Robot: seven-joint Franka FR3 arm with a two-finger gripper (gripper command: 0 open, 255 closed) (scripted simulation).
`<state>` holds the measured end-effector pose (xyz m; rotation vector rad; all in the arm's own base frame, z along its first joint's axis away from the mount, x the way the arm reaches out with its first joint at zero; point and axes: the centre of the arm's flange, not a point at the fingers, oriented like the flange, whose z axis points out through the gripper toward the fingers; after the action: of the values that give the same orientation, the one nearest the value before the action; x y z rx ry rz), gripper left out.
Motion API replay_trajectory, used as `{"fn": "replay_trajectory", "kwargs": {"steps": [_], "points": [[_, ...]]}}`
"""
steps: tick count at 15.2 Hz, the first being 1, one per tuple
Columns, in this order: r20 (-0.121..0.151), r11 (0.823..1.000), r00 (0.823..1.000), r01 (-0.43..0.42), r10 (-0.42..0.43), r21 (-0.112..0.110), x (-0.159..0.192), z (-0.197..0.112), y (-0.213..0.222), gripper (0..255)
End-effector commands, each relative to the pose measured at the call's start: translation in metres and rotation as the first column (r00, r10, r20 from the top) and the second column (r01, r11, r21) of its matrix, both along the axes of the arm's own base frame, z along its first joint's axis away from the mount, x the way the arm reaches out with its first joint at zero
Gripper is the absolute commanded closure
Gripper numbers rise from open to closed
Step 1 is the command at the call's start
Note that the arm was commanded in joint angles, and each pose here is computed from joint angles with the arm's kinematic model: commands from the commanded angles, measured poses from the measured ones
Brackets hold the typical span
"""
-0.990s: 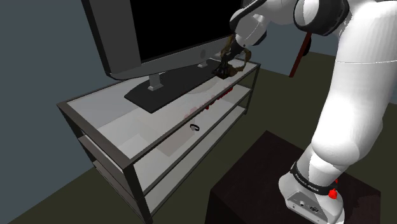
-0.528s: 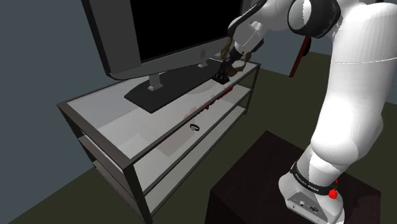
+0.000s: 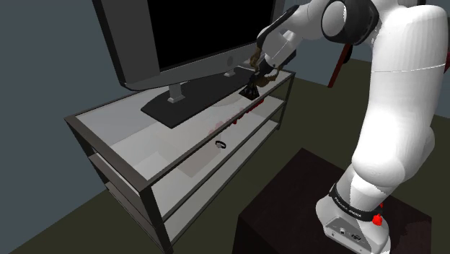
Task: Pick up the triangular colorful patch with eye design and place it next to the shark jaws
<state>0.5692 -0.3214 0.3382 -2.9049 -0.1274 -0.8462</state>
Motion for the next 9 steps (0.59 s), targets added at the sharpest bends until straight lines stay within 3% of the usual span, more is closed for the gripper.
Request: {"fn": "replay_trajectory", "kwargs": {"steps": [1, 4, 5, 9], "points": [[-0.001, 1.0, 1.0, 0.001, -0.001, 0.0, -0.0003, -0.0009, -0.0002, 255], [-0.001, 1.0, 1.0, 0.001, -0.001, 0.0, -0.0003, -0.0009, -0.0002, 255], [-0.001, 1.0, 1.0, 0.001, -0.001, 0.0, -0.0003, -0.0008, -0.0004, 0], [-0.001, 1.0, 1.0, 0.001, -0.001, 0.0, 0.0, -0.001, -0.0004, 0]]}}
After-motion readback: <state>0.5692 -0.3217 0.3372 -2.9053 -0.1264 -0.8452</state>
